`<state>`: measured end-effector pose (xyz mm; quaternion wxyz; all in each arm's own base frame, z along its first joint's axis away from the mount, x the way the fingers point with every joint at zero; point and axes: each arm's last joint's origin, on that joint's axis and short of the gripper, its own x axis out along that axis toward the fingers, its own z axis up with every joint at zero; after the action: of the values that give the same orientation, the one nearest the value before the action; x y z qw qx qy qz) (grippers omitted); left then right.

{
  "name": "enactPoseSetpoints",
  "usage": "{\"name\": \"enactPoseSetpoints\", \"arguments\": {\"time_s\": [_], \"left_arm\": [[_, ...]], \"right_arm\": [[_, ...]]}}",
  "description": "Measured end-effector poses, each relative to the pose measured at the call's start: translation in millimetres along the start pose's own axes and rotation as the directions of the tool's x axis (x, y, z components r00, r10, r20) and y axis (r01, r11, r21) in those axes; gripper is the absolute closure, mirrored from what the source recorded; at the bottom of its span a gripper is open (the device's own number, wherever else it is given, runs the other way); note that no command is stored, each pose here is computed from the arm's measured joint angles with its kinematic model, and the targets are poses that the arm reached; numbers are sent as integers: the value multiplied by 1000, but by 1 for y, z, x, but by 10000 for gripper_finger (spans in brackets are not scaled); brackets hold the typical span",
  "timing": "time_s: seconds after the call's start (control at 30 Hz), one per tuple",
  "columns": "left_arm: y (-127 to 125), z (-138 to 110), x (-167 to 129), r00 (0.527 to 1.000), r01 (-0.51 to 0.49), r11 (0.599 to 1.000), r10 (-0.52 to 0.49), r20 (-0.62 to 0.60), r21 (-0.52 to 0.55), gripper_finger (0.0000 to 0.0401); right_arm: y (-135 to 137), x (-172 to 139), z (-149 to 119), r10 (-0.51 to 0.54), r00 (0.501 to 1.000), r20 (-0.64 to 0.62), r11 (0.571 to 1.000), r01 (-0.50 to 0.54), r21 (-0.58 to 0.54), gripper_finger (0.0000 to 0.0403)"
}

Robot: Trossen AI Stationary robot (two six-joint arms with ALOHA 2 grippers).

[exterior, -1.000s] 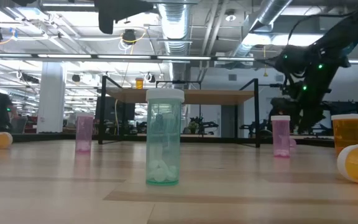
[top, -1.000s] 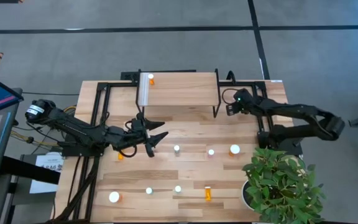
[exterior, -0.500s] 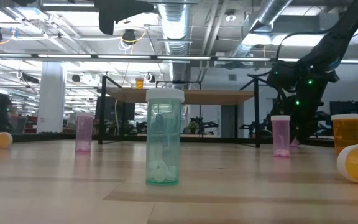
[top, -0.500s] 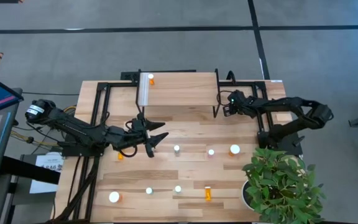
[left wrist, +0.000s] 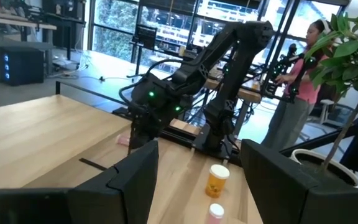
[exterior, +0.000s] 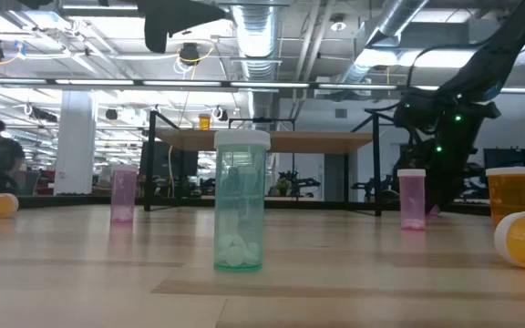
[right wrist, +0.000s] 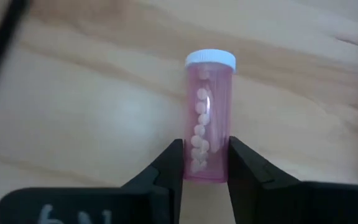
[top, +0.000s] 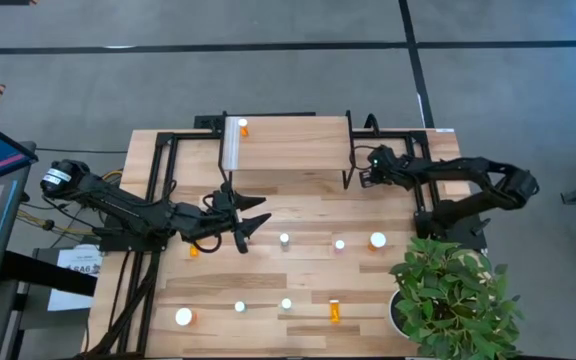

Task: Pick and place medicine bottles onto shelf by color
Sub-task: Put the top pink pill bottle on the shelf

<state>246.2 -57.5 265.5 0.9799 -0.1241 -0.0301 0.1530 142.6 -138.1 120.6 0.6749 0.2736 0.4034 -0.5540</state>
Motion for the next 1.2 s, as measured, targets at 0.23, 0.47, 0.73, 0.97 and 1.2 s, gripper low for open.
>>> {"name": "enactPoseSetpoints", "arguments": {"time_s": [0.23,0.47,0.73,0.97,1.2], "left_arm": [[-1,-1,0,1000,25,1000,-25,-11,-10,186],[0,-2,0,999,23,999,-24,-23,-28,186],[-2,-2,0,996,78,996,-79,-29,-32,186],[-2,-2,0,996,86,996,-87,-31,-33,186],[-1,-1,1,996,79,995,-81,-29,-66,186]], "right_arm": [[-7,-30,-6,28,1000,10,1000,-29,11,284],[-12,-73,-12,159,978,133,985,-166,46,289],[-19,-119,-26,392,875,284,911,-412,12,289],[-17,-155,-39,656,664,358,739,-661,-129,290],[-6,-187,-47,836,402,373,513,-814,-273,290]]}}
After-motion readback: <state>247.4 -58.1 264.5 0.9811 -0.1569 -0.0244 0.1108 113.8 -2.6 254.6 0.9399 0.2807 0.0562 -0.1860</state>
